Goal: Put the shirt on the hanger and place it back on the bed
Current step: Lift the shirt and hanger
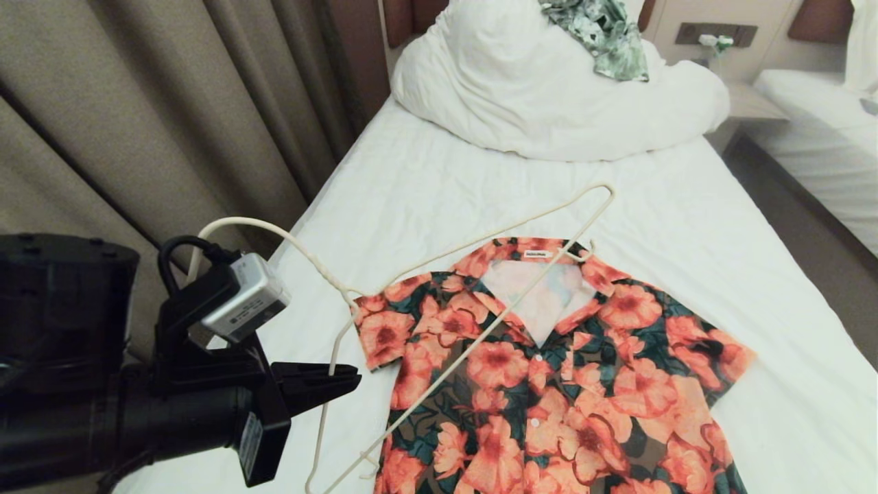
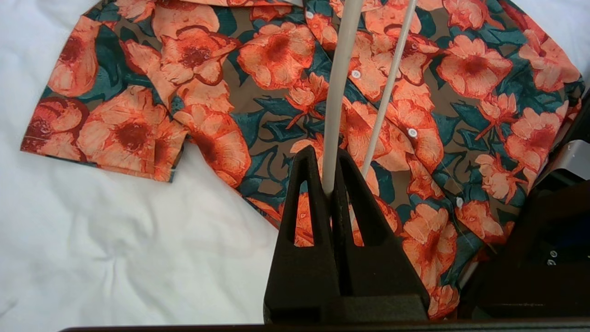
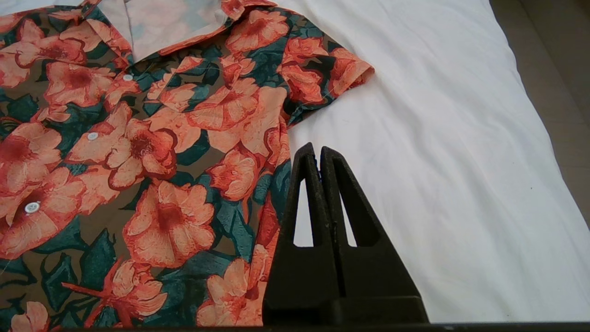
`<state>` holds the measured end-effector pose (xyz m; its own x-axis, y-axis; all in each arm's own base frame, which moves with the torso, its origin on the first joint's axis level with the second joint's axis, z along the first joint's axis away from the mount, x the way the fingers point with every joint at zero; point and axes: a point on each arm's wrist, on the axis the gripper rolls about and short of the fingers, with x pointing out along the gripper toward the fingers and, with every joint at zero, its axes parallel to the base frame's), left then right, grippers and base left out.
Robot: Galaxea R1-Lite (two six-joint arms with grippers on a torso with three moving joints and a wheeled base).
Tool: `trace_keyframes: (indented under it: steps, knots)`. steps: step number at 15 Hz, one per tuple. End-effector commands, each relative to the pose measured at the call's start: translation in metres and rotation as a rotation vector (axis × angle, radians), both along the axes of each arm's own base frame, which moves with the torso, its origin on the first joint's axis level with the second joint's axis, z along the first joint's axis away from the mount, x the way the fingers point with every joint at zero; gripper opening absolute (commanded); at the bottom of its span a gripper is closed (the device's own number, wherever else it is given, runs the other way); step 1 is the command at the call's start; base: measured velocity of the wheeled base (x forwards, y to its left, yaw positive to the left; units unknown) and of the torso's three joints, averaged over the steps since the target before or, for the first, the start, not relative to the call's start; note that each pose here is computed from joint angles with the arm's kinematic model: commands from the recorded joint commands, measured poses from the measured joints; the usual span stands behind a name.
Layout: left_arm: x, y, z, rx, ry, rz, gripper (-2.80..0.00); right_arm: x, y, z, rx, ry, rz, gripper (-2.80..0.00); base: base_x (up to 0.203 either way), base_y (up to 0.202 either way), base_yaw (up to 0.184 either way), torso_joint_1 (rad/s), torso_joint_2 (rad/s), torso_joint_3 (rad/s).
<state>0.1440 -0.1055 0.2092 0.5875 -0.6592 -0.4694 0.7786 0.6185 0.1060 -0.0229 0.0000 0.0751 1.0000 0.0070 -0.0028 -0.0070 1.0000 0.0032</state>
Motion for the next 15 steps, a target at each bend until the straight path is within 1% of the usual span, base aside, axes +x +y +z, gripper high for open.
trace_keyframes:
  steps: [1,6,9,11,12,13,15]
  knots:
    - [0.001,-0.001,-0.001,0.004,0.004,-0.001,-2.80,0.000,0.000,-0.001,0.000,0.002,0.001,-2.80,0.000,0.000,0.000,0.000,0.00,0.000]
    - [0.005,-0.006,-0.003,0.013,0.016,-0.010,-2.80,0.000,0.000,0.000,0.000,0.002,0.001,-2.80,0.000,0.000,0.000,0.000,0.00,0.000]
    - [0.003,-0.012,-0.006,0.023,0.026,-0.042,-2.80,-0.001,0.000,0.000,0.003,0.005,-0.014,-2.80,0.000,0.000,0.000,0.000,0.00,0.000]
    - [0.005,-0.014,-0.008,0.029,0.035,-0.040,-2.80,-0.002,0.000,0.013,0.003,0.022,-0.014,-2.80,0.000,0.000,0.000,0.000,0.00,0.000]
    - [0.007,-0.015,-0.009,0.031,0.029,-0.031,-2.80,-0.001,0.000,0.024,0.008,0.053,-0.015,-2.80,0.000,0.000,0.000,0.000,0.00,0.000]
    - [0.009,-0.016,-0.009,0.037,0.016,-0.011,-2.80,0.003,0.000,0.037,0.023,0.085,-0.016,-2.80,0.000,0.000,0.000,0.000,0.00,0.000]
    - [0.008,-0.017,-0.008,0.036,0.000,0.000,-2.80,0.015,0.000,0.064,0.056,0.141,-0.020,-2.80,0.000,0.000,0.000,0.000,0.00,0.000]
